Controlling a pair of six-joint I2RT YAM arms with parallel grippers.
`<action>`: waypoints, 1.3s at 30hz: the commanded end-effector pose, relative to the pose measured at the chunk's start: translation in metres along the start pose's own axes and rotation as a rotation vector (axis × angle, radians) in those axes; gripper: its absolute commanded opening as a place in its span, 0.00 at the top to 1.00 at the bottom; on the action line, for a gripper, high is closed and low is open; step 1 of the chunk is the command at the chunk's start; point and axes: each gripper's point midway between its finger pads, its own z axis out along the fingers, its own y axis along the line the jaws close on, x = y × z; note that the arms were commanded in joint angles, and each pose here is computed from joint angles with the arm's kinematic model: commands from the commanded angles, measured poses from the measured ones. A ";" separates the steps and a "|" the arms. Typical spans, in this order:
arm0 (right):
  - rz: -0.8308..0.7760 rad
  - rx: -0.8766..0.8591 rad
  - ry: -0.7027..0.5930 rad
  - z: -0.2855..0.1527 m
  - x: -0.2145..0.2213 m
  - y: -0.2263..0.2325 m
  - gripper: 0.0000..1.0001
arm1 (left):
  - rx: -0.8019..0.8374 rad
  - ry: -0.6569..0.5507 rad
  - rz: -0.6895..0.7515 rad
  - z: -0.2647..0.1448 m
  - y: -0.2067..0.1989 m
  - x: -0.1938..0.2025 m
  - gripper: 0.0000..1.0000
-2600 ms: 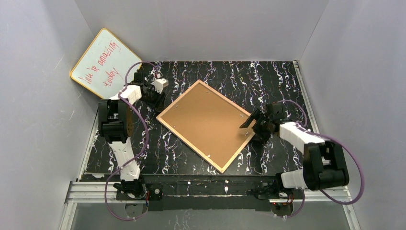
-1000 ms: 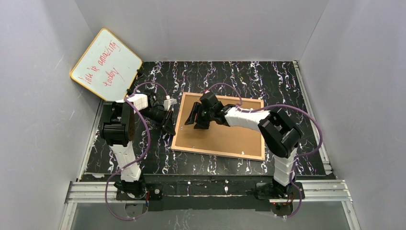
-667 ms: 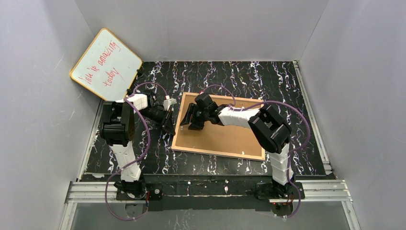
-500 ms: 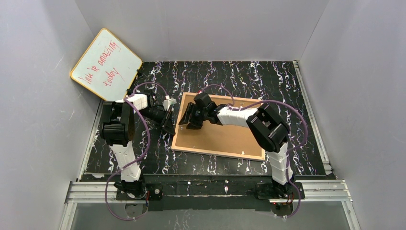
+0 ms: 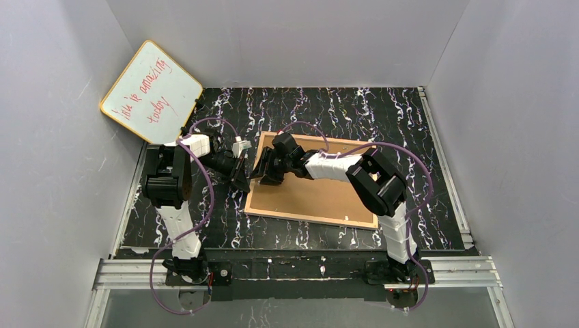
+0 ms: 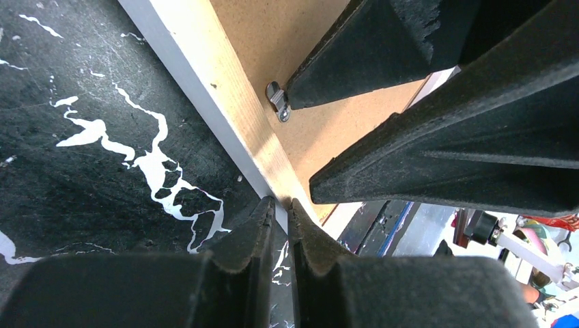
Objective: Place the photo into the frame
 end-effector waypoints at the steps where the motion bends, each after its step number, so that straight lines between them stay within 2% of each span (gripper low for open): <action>1: -0.010 -0.024 -0.003 0.006 -0.003 0.010 0.42 | -0.050 0.028 0.052 0.011 0.017 0.007 0.91; 19: -0.010 -0.041 0.026 0.014 0.000 0.010 0.44 | -0.042 0.033 0.051 0.014 0.017 0.011 0.91; 25: -0.060 -0.032 -0.034 0.002 -0.018 0.021 0.40 | -0.054 0.027 0.058 0.010 0.017 0.006 0.91; 32: -0.090 -0.016 -0.210 -0.062 -0.087 0.025 0.26 | -0.048 0.015 0.065 -0.002 0.015 0.002 0.91; 35: -0.048 0.085 -0.330 -0.110 -0.125 -0.010 0.16 | -0.051 0.025 0.077 -0.003 0.013 0.007 0.90; 38: 0.026 0.178 -0.461 -0.170 -0.156 -0.055 0.02 | -0.047 0.037 0.093 -0.004 0.010 0.014 0.90; 39: 0.049 0.230 -0.520 -0.192 -0.165 -0.072 0.01 | -0.046 0.038 0.097 -0.006 0.009 0.015 0.90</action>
